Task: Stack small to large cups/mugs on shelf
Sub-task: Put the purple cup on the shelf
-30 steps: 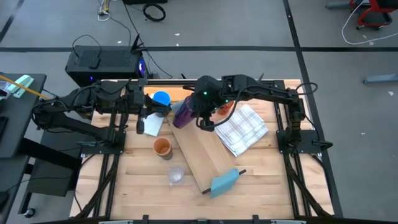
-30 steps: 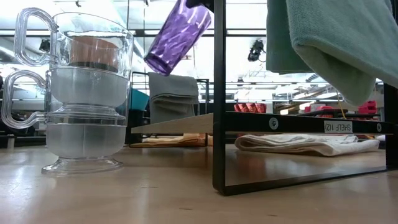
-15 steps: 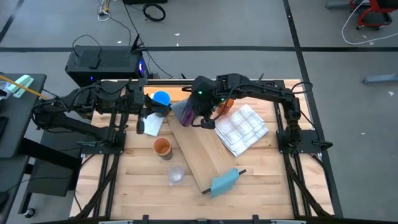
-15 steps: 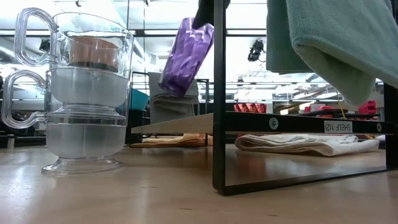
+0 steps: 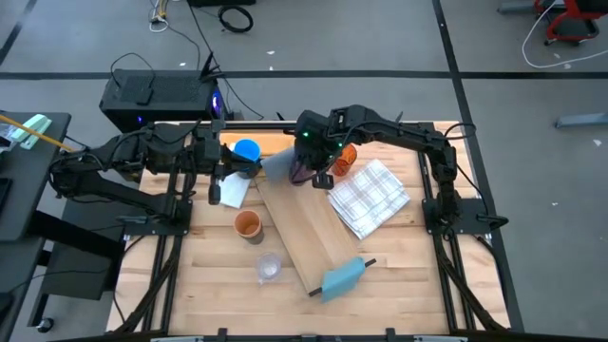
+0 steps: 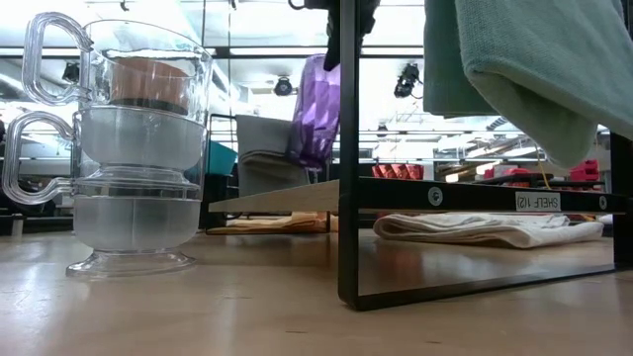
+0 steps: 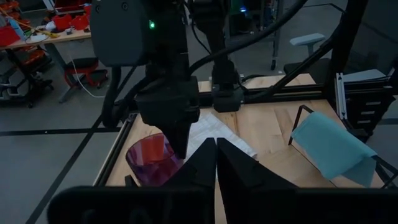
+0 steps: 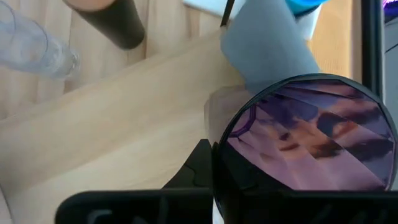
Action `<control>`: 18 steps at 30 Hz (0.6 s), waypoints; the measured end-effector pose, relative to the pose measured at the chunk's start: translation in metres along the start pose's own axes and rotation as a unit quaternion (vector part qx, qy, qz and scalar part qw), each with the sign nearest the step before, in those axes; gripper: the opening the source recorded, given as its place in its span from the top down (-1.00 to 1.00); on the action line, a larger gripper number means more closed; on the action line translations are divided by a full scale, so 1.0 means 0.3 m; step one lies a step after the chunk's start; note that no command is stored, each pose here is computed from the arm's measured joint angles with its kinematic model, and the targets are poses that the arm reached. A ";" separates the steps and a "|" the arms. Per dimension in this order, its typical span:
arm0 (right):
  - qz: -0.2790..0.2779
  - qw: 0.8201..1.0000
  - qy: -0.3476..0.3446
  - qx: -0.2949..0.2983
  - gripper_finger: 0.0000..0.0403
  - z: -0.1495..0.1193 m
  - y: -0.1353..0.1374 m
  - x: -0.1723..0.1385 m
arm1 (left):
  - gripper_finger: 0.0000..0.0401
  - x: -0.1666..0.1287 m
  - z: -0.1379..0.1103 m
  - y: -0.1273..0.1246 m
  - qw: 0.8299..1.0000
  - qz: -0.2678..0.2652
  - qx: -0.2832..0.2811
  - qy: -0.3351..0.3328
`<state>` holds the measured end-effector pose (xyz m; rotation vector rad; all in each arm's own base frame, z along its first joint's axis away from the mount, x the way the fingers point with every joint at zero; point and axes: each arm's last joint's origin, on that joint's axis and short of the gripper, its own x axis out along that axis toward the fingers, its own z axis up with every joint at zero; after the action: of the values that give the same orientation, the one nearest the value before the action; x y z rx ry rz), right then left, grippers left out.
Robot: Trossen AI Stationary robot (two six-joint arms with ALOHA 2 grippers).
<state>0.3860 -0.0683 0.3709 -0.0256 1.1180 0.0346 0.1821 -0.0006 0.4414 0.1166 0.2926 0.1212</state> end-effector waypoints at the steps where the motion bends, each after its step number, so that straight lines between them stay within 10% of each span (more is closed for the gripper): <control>1: 0.000 1.000 0.002 0.000 0.98 0.000 0.000 0.003 | 0.91 0.000 0.000 0.000 1.000 0.000 0.000 0.000; 18: 0.008 0.999 0.040 0.013 0.98 -0.027 -0.009 0.092 | 0.88 0.000 0.000 0.000 1.000 0.000 0.000 0.000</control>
<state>0.3908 -0.0709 0.3425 0.0048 1.1994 0.0337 0.1821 -0.0006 0.4414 0.1159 0.2925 0.1213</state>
